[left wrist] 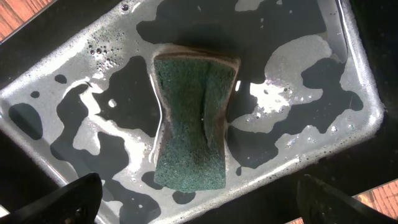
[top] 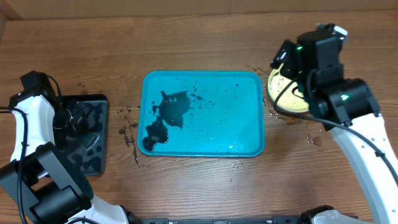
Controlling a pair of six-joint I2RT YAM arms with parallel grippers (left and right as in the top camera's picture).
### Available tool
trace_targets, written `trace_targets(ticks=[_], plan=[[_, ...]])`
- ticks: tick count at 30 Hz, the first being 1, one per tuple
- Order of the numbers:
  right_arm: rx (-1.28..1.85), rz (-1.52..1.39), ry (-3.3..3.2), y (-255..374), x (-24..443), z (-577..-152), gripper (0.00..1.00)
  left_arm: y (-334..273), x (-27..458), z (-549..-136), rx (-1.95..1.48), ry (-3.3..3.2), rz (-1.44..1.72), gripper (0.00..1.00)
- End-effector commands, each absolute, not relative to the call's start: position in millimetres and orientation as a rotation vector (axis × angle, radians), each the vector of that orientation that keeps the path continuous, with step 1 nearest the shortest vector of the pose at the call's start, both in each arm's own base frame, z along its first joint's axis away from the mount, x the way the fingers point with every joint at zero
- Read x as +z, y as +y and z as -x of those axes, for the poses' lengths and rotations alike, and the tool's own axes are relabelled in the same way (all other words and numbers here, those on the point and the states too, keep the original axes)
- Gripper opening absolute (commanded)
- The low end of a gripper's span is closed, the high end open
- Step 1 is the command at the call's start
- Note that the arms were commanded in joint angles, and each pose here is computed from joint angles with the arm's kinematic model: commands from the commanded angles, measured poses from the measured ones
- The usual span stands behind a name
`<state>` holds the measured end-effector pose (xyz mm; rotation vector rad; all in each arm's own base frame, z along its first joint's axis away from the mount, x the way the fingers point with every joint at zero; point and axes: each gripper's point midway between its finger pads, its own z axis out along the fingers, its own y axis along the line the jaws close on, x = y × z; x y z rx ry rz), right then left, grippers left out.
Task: Clean dirty plates on tray and stack at the side
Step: 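Open the right gripper and lift it off the stacked plates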
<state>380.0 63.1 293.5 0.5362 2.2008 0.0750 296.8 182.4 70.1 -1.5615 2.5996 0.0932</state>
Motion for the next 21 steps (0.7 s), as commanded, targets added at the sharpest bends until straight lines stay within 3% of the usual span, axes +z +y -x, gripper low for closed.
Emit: trace_targets(ticks=[1, 21], plan=[[0.027, -0.494, 2.120, 65.0, 318.1, -378.5, 1.00, 185.8, 78.1, -302.2, 0.083, 2.570, 1.556, 1.00], [0.056, -0.454, 2.112, 74.8, 322.0, -380.9, 1.00, 185.8, 78.1, -302.2, 0.083, 2.570, 1.556, 1.00]])
